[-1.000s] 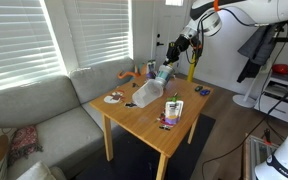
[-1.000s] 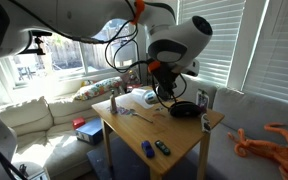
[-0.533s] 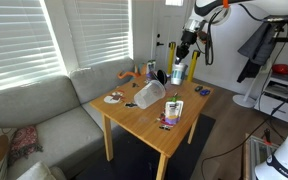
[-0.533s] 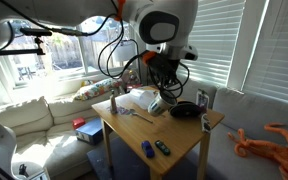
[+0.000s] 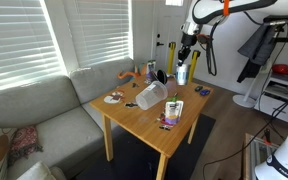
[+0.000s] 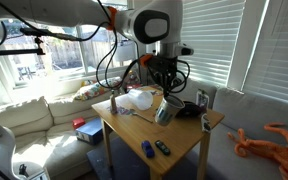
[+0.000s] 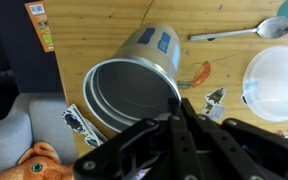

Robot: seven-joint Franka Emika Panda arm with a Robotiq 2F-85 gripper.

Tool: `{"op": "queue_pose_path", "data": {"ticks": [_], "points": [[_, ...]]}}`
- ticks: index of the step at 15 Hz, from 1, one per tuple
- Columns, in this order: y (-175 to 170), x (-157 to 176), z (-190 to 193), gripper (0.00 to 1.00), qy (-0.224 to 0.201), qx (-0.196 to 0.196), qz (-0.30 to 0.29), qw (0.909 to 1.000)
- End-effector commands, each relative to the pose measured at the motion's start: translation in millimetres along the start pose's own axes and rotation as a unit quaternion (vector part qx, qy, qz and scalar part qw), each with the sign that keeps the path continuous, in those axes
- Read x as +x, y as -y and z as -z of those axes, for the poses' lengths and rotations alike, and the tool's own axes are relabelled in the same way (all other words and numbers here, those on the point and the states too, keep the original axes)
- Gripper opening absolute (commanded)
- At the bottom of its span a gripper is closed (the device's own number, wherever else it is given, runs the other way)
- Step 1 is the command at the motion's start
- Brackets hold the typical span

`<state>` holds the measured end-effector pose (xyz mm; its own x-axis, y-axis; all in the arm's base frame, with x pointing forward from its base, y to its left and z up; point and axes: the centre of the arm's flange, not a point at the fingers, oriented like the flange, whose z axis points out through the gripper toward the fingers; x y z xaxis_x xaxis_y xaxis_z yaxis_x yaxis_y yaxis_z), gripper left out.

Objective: Pick up the silver cup from the clear cup and put it on the table, pick up both white and purple packets with green lids and put them in the clear cup one by one

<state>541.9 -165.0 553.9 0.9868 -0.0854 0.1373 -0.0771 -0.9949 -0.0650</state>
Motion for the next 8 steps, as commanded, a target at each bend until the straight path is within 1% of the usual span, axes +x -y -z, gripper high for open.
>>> {"op": "queue_pose_path", "data": {"ticks": [1, 5, 6, 7, 8], "points": [[11, -13, -17, 0.01, -0.017, -0.033, 0.001, 0.9993], [14, -13, -36, 0.01, -0.029, -0.048, -0.001, 0.9984], [15, -13, -38, 0.05, -0.036, -0.051, 0.000, 0.9980], [17, -11, -39, 0.31, -0.048, -0.051, -0.004, 0.9976], [19, -10, -39, 0.31, -0.056, -0.051, -0.006, 0.9971]]}}
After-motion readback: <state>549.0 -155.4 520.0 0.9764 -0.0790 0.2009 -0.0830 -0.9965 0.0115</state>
